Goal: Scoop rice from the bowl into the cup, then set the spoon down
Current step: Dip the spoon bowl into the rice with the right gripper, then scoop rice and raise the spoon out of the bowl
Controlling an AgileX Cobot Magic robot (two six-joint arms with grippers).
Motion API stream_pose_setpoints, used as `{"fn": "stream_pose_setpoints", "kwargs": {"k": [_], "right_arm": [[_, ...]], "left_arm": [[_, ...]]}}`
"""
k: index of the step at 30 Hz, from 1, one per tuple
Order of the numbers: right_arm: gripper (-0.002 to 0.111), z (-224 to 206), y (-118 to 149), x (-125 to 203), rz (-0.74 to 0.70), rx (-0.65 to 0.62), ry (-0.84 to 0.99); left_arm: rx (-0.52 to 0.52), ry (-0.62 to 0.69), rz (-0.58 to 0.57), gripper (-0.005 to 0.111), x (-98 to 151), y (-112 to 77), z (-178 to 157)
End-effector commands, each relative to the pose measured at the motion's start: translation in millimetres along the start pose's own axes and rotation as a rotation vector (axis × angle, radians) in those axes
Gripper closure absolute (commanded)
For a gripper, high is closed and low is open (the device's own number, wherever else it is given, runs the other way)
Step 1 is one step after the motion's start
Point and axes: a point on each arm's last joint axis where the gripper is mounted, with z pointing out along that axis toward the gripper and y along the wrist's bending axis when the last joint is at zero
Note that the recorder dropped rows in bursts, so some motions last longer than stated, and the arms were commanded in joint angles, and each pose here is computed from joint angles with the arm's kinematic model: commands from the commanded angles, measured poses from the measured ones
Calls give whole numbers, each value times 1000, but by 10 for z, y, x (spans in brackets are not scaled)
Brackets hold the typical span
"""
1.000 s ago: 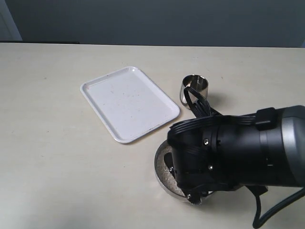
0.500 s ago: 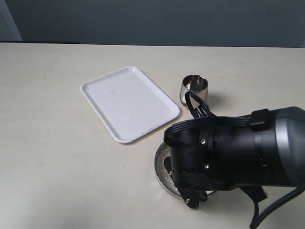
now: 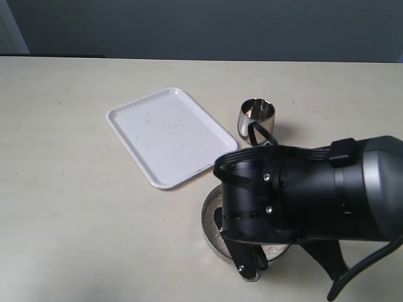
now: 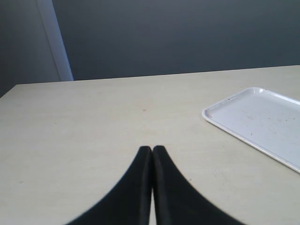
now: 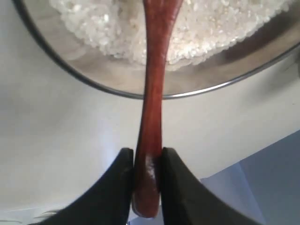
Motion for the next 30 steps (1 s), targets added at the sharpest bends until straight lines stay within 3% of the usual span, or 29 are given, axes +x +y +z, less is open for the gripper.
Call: {"fn": "stream_pose_setpoints", "kwargs": {"k": [1, 18, 30], "right_arm": [[108, 42, -52, 63, 50, -39, -21], [108, 139, -40, 153, 249, -180, -59], [108, 84, -59, 423, 405, -227, -129]], "left_arm": [[-2, -15, -3, 106, -18, 2, -5], [-2, -15, -3, 106, -18, 2, -5], [-2, -15, -3, 106, -18, 2, -5]]}}
